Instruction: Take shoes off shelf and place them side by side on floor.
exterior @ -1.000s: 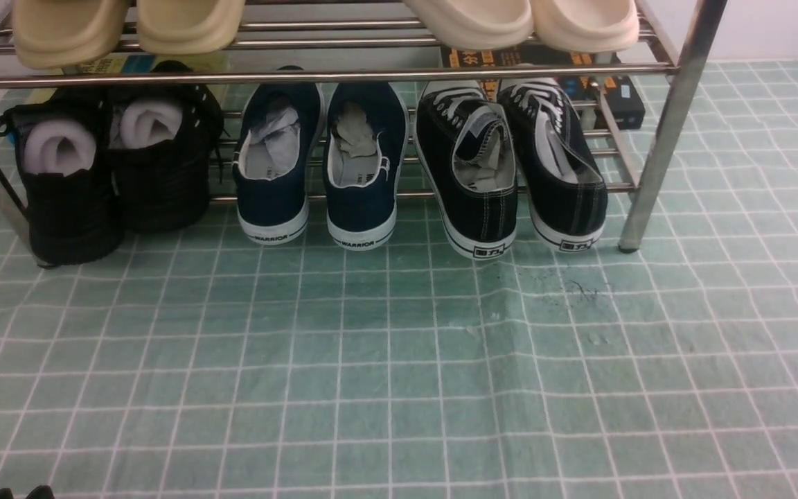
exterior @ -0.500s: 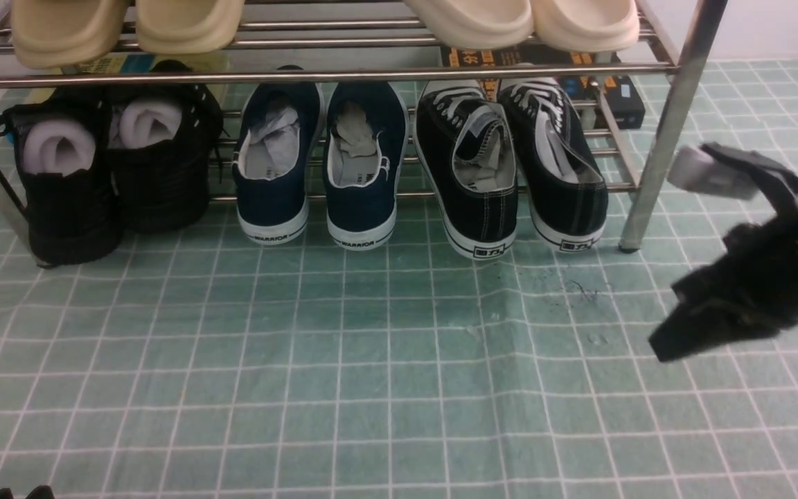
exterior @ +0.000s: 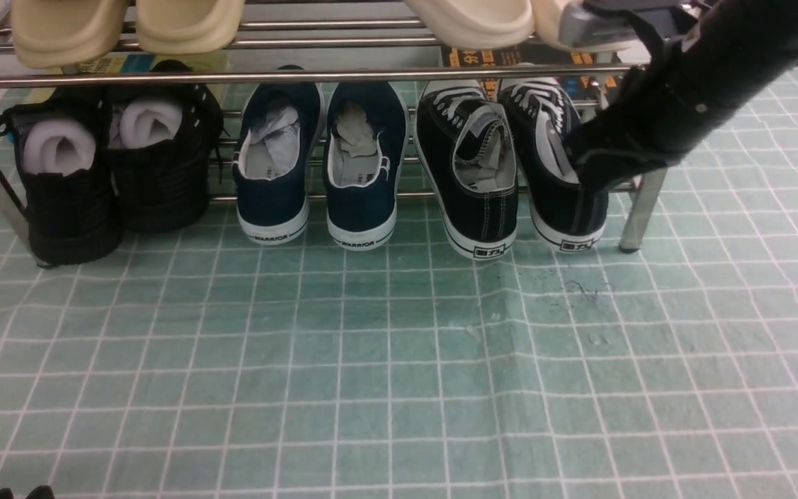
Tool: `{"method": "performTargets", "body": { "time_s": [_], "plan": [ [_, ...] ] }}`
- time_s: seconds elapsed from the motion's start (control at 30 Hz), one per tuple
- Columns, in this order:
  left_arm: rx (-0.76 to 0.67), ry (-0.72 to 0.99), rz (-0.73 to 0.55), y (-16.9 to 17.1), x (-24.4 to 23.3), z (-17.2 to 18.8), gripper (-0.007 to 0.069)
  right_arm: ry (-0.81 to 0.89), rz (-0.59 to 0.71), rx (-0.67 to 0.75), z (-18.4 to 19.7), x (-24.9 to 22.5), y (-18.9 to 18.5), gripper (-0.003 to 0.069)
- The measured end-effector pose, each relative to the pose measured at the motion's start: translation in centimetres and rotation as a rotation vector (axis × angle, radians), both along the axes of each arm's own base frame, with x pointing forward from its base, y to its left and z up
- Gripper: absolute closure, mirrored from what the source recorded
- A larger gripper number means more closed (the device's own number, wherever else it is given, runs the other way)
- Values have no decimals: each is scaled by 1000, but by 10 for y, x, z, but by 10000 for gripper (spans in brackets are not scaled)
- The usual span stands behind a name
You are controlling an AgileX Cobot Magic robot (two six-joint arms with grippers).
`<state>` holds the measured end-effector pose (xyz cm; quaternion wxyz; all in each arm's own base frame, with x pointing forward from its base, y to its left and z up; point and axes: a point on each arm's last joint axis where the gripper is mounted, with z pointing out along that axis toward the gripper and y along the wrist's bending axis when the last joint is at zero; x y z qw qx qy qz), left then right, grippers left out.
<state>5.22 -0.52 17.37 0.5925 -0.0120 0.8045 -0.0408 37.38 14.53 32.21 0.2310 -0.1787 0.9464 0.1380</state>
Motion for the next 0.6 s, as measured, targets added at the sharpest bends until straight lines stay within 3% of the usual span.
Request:
{"method": "performTargets", "body": {
  "time_s": [0.17, 0.2, 0.37, 0.47, 0.6],
  "plan": [
    [0, 0, 0, 0, 0, 0, 382, -31, -36, -31, -15, 27, 5, 493],
    [0, 0, 0, 0, 0, 0, 382, -29, -44, -31, -25, 36, 9, 426],
    [0, 0, 0, 0, 0, 0, 382, -22, -50, -33, -41, 46, 13, 291],
    [0, 0, 0, 0, 0, 0, 382, -27, -52, -32, -44, 49, 14, 242],
    [0, 0, 0, 0, 0, 0, 382, -30, -53, -30, -45, 49, 14, 235]
  ]
}}
